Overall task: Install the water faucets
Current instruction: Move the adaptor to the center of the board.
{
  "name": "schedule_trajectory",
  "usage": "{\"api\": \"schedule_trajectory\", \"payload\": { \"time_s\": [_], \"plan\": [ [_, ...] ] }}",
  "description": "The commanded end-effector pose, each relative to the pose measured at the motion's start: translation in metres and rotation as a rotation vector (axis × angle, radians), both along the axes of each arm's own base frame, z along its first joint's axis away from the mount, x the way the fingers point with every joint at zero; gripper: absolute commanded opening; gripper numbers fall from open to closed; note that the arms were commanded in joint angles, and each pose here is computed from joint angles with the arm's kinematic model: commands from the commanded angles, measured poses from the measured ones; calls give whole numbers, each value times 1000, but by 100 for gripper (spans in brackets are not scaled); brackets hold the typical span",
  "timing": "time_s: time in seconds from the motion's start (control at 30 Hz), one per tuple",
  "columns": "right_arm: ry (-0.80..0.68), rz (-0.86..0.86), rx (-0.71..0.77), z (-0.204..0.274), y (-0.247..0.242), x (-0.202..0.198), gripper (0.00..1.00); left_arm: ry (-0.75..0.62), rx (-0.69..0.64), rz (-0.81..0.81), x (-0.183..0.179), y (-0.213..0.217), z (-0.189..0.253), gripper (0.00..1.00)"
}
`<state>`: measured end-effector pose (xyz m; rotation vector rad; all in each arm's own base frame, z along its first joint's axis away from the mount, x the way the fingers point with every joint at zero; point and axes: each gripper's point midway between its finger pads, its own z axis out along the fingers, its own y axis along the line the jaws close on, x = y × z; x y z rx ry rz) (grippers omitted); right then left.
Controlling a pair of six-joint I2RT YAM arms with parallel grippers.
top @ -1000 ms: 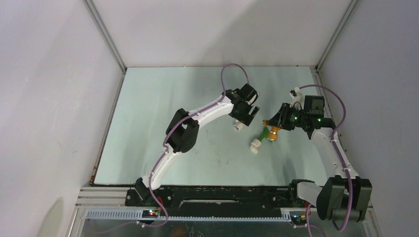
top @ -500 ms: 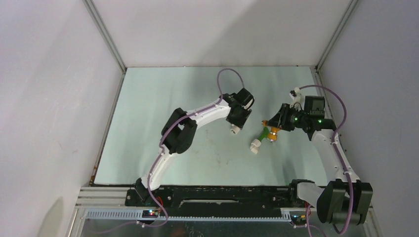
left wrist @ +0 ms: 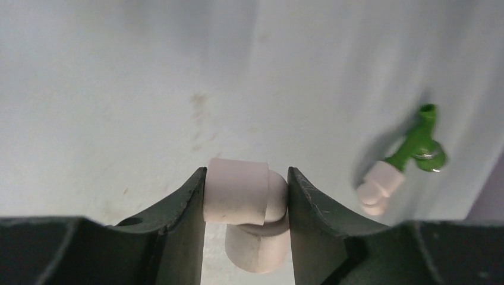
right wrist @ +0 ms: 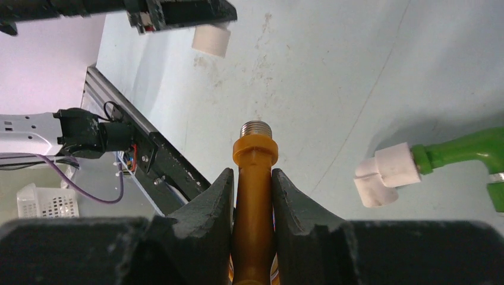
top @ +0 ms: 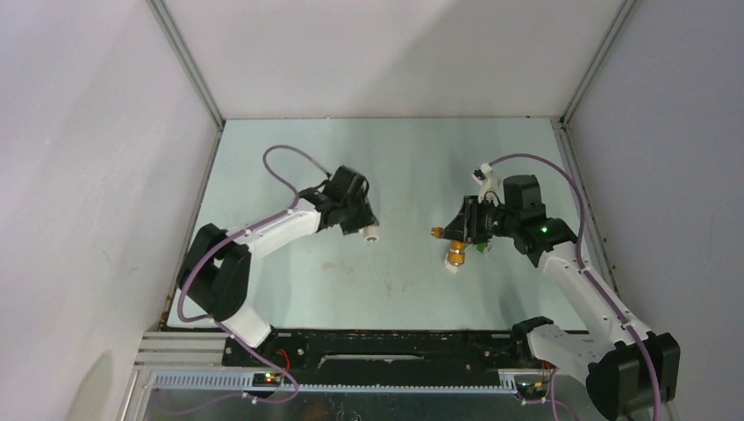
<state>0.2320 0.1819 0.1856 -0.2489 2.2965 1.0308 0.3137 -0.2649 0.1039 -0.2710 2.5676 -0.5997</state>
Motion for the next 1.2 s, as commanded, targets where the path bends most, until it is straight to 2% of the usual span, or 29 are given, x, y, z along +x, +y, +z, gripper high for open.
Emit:
{"api": "schedule_trajectory", "payload": {
  "time_s": [0.0, 0.13, 0.17, 0.3, 0.33, 0.4, 0.5, 0.63, 0.7, 0.87, 0.97, 1.17],
  "plan": [
    [-32, -11, 15, 3, 14, 8, 0, 115, 103, 289, -24, 39, -36, 0],
    [-34, 5, 11, 3, 22, 3, 0, 106, 227, 306, -23, 59, -47, 1],
    [-35, 8, 10, 3, 23, 2, 0, 108, 254, 311, -23, 63, -48, 7],
    [-39, 7, 2, 4, 22, -1, 0, 110, 267, 302, -21, 63, -53, 75],
    [-40, 4, 0, 4, 21, -2, 0, 113, 261, 300, -22, 62, -54, 84],
    [-46, 3, -2, 6, 20, -2, 0, 126, 252, 294, -27, 61, -58, 96],
    [-51, 4, -3, 6, 19, -2, 0, 160, 227, 289, -34, 58, -63, 100],
    [-53, 9, 3, 7, 21, -2, 0, 171, 70, 264, -35, 30, -69, 100],
    [-53, 10, 4, 7, 21, -2, 0, 172, 45, 242, -34, 19, -71, 100],
    [-49, 14, 3, 6, 21, -4, 0, 112, 136, 113, -23, -8, -58, 100],
    [-52, 15, 5, 8, 21, -4, 0, 112, 119, 83, -21, -17, -57, 100],
    [-44, 25, 6, 6, 22, -4, 0, 77, 142, 54, -32, 0, -46, 100]
  ]
}}
